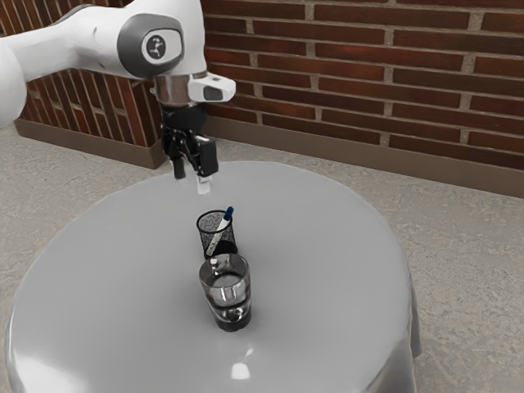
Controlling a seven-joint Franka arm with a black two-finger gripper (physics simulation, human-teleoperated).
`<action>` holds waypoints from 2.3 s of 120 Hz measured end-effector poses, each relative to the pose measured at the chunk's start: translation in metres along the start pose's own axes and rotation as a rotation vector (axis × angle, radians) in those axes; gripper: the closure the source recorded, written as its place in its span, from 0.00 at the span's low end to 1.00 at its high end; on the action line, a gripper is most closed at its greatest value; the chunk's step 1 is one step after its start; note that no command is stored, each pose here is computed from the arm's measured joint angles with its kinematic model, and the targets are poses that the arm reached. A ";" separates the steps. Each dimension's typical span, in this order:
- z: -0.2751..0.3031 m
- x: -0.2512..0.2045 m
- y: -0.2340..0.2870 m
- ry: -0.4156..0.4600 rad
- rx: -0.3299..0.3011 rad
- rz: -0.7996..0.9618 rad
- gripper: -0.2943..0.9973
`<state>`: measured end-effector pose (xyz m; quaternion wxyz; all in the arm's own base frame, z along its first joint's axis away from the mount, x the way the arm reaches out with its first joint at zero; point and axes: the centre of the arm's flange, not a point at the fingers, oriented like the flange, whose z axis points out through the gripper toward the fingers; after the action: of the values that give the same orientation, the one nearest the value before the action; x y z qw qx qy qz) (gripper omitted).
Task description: Take the marker out of the pen holder and place it to the left of the pen holder.
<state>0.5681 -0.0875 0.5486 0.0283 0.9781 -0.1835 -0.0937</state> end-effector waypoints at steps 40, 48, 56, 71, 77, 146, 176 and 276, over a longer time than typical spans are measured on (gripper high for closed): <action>0.031 0.024 -0.061 -0.015 -0.034 -0.083 0.24; 0.049 0.053 -0.063 -0.030 -0.032 -0.068 0.24; 0.061 0.092 -0.055 -0.038 0.003 -0.032 0.23; 0.079 0.134 -0.065 -0.074 0.039 -0.013 0.23; 0.088 0.142 -0.078 -0.098 0.043 -0.021 0.23; 0.130 0.159 -0.098 -0.241 0.019 0.007 0.52; 0.144 0.171 -0.105 -0.200 0.040 0.013 0.51; 0.172 0.192 -0.126 -0.122 0.095 0.012 0.69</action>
<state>0.7550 -0.0436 0.3357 -0.0288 0.9697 -0.1949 -0.1443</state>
